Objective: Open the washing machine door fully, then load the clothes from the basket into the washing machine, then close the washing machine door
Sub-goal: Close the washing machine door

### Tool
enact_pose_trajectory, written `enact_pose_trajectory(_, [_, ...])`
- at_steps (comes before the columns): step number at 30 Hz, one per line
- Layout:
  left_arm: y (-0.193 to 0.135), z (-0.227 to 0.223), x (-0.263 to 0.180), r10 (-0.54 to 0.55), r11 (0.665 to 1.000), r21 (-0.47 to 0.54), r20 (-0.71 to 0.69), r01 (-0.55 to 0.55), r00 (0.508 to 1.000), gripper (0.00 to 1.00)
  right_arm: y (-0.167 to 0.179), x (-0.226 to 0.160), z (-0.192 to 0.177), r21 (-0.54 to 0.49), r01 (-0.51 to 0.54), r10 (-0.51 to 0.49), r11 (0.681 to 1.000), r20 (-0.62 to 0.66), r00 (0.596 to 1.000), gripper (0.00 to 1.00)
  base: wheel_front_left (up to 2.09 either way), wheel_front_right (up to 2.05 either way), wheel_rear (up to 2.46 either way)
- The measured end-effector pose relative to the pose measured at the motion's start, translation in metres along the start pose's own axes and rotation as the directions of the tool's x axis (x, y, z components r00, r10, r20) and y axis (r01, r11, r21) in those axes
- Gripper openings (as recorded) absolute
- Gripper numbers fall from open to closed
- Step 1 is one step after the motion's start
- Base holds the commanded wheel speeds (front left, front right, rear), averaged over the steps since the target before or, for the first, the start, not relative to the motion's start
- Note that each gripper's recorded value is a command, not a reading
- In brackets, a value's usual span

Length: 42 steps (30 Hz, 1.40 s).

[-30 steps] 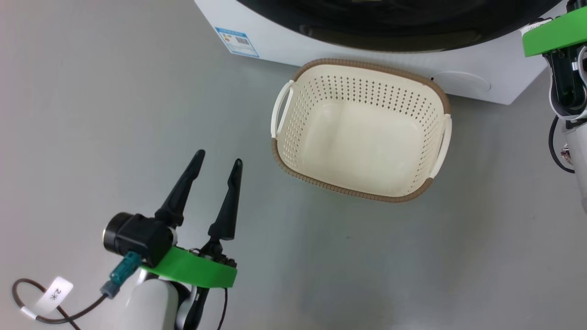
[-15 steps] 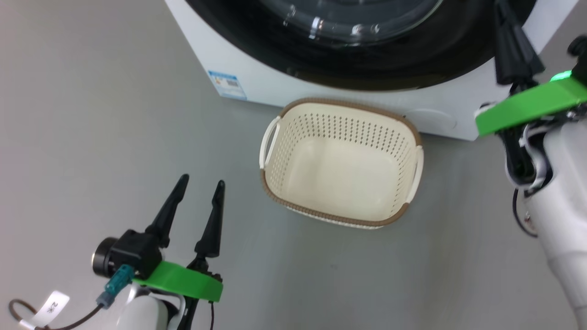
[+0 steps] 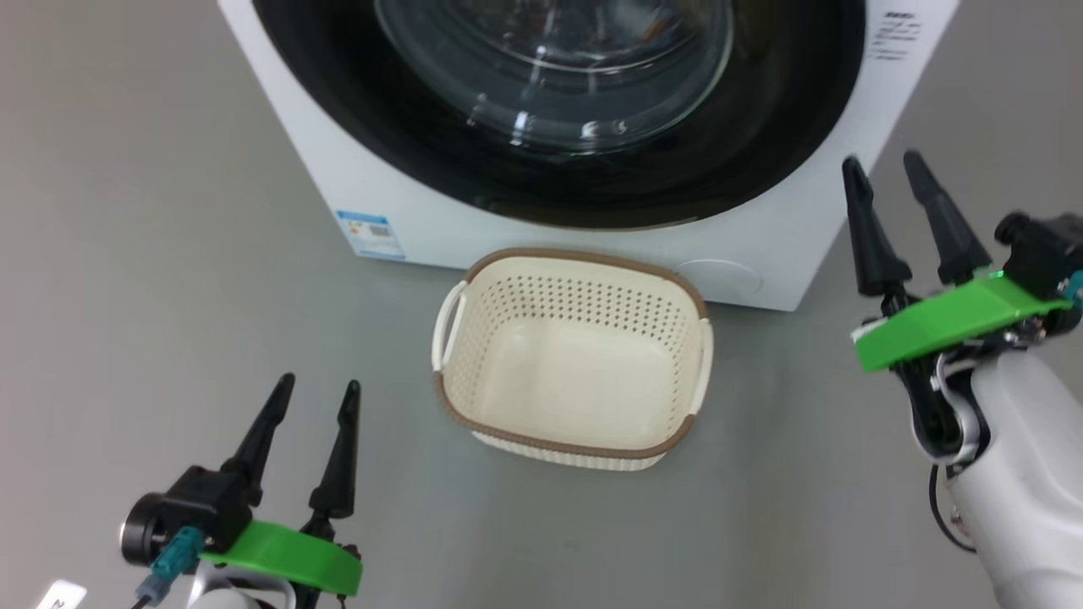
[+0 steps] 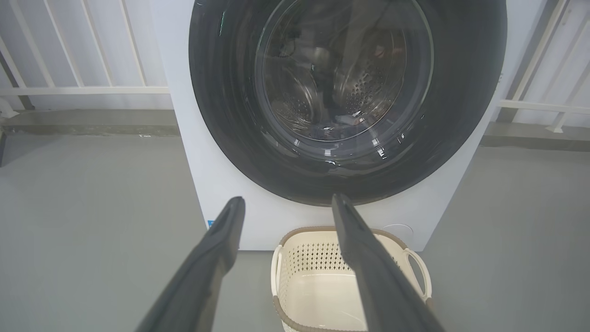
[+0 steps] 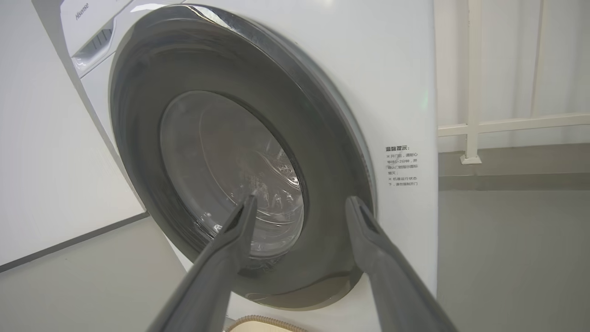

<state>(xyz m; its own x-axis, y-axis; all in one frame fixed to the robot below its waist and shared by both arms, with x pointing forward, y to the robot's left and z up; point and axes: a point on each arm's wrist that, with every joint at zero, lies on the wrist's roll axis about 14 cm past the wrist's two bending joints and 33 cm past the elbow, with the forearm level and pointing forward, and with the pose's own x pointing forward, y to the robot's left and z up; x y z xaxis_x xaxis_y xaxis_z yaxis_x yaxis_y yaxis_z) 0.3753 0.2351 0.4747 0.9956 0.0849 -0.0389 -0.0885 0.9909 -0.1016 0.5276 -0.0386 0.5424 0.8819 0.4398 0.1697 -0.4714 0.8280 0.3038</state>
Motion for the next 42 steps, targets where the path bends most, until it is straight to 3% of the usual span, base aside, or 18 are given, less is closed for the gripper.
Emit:
enact_pose_trajectory(20, [-0.022, -0.001, 0.001, -0.098, 0.995, 0.016, -0.004, 0.098, 0.995, 1.0, -0.056, -0.124, -0.003, -0.03, 0.246, -0.247, 0.969, -0.053, 0.968, 1.0, 0.0, 0.0, 0.0])
enact_pose_trajectory(42, [-0.02, -0.004, -0.004, -0.098, 0.995, 0.015, -0.011, 0.098, 0.995, 1.0, -0.082, -0.195, 0.006, -0.052, 0.384, -0.386, 0.922, -0.035, 0.922, 1.0, 0.0, 0.0, 0.0])
